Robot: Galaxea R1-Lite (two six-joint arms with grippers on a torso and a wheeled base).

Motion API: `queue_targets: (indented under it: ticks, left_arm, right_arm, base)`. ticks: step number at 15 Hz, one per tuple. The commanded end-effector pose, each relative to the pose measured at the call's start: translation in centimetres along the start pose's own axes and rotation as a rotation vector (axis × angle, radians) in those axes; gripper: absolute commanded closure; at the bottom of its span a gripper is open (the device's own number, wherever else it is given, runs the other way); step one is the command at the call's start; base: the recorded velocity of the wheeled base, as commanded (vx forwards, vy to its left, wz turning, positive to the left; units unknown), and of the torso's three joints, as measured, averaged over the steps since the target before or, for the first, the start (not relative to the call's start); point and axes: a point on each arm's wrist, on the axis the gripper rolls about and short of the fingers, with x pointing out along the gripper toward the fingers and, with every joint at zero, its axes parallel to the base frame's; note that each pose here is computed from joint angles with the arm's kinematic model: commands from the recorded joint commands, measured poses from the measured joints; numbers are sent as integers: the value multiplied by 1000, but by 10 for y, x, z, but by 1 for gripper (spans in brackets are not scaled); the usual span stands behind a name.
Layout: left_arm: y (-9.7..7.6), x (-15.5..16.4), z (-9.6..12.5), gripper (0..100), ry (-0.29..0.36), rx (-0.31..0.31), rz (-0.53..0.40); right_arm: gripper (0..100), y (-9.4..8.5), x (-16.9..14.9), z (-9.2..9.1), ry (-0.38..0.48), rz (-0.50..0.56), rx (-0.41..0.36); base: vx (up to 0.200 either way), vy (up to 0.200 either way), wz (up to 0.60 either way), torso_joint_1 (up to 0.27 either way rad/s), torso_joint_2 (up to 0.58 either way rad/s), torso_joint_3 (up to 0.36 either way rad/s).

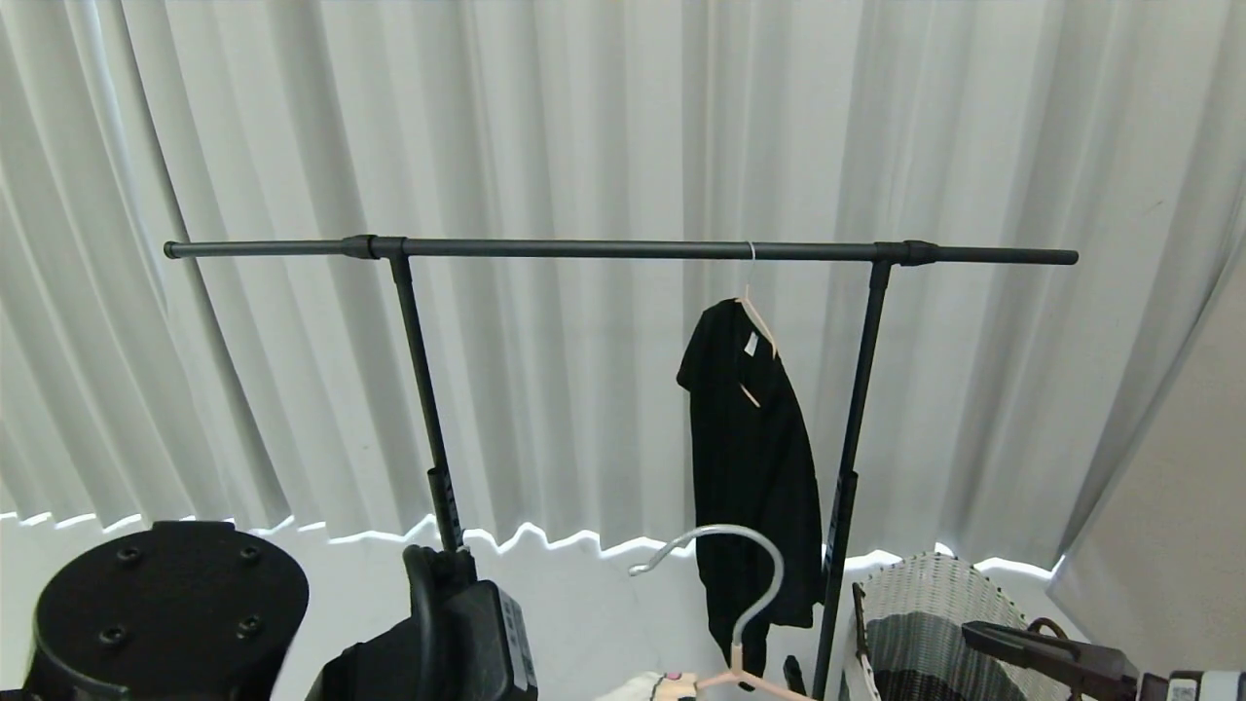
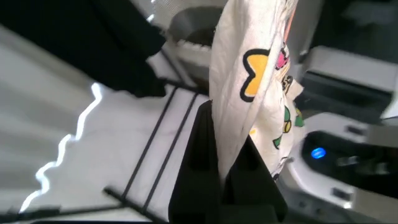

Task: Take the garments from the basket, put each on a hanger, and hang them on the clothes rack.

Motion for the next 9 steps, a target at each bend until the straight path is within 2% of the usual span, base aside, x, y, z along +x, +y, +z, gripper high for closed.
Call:
queue_targets:
  ticks: [1, 3, 4, 5, 6, 7, 9]
  left_arm:
    - [1, -7, -10, 100, 16, -13, 62]
    - [11, -10, -8, 100, 27, -52, 186]
    - [13, -10, -7, 100, 19, -67, 207]
    - [21, -14, 6, 100, -57, -195, 286]
    - [23, -15, 11, 100, -84, -221, 319]
    - [25, -16, 14, 100, -106, -225, 373]
    - [26, -18, 19, 100, -158, -222, 395]
  right_arm:
    - [0, -8, 3, -7, 38, -59, 9]
    - [0, -12, 6, -16, 86, -88, 12]
    - [0, -12, 7, -17, 96, -93, 12]
    - [0, -15, 18, -22, 159, -115, 54]
    - [0, -15, 24, -21, 173, -113, 83]
    - [0, -13, 37, -17, 193, -111, 130]
    - [0, -6, 65, -9, 217, -121, 214]
  base:
    - [0, 0, 0, 0, 0, 0]
    - [0, 0, 0, 0, 0, 0]
    - [0, 0, 0, 0, 0, 0]
    - [0, 0, 0, 0, 0, 0]
    - [0, 0, 0, 0, 0, 0]
    - [0, 0, 0, 0, 0, 0]
    - [0, 0, 0, 0, 0, 0]
